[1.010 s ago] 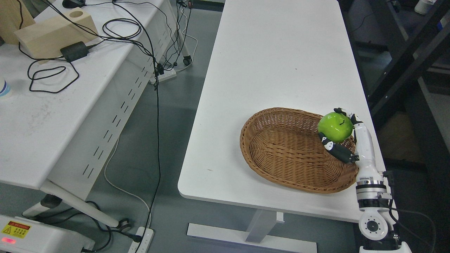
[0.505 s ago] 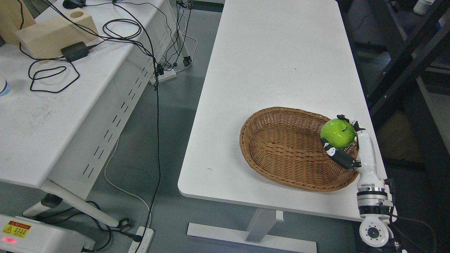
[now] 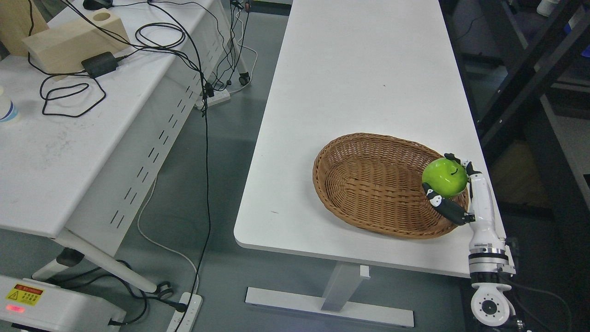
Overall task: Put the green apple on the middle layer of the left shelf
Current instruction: 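Lift the green apple out of the basket with the right hand, then turn and drive toward the black fruit shelf holding the apple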
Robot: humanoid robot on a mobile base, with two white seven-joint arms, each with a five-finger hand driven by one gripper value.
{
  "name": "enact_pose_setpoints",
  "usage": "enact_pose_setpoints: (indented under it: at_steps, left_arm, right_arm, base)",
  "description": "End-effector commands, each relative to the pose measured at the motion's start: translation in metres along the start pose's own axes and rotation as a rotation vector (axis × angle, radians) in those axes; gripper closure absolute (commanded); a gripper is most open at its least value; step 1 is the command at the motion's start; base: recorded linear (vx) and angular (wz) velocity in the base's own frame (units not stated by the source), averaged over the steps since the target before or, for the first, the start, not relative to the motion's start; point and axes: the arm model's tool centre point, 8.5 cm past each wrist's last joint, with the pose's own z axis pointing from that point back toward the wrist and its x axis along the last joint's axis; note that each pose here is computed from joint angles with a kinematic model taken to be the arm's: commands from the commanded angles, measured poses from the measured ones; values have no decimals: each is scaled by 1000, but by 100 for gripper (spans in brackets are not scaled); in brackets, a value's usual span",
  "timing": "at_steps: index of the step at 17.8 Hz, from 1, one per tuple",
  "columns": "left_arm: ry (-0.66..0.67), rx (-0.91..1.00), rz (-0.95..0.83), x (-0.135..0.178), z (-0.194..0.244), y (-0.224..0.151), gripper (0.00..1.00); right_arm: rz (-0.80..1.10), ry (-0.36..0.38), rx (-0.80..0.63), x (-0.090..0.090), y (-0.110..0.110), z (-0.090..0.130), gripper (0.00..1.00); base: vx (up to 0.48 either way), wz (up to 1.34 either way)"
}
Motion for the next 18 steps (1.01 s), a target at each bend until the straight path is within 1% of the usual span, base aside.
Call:
enact_pose_setpoints:
  at_steps: [1,3,5,7,9,11,12,15,16,18]
  left_arm:
    - [-1,18,-1,0,2,11,0]
    - [-1,18,-1,0,2,11,0]
    - [-1,18,-1,0,2,11,0]
    - [-1,18,-1,0,2,11,0]
    - [-1,18,-1,0,2,11,0]
    - [-1,17,-1,0,2,11,0]
    - [-1,17,-1,0,2,11,0]
    - [-1,18,-1,0,2,11,0]
    - [-1,18,-1,0,2,11,0]
    - [-1,18,-1,0,2,11,0]
  right_arm:
    - [-25,9,-18,0,2,1,100]
    - [-59,12,-24,1,3,2,100]
    - [-94,17,-43,-1,-1,2,100]
    - [-111,5,-58,0,-3,2,100]
    - [-115,-43,-99,4,-10,4,100]
    - [-136,-99,-139,9,-9,11,100]
    - [-147,-124,-149,11,-6,15,100]
    - [-180,-156,-143,15,7,27,100]
    - [-190,-160,-138,16,11,33,100]
    - [-188,-142,-134,13,13,36,100]
  base:
    - [-92,-3]
    - [-98,-23]
    - [-117,-59]
    - [-131,-86]
    - [-158,-80]
    - [-138,-47]
    - [-200,-38]
    - [-193,-47]
    - [-193,-61]
    - [-195,-49]
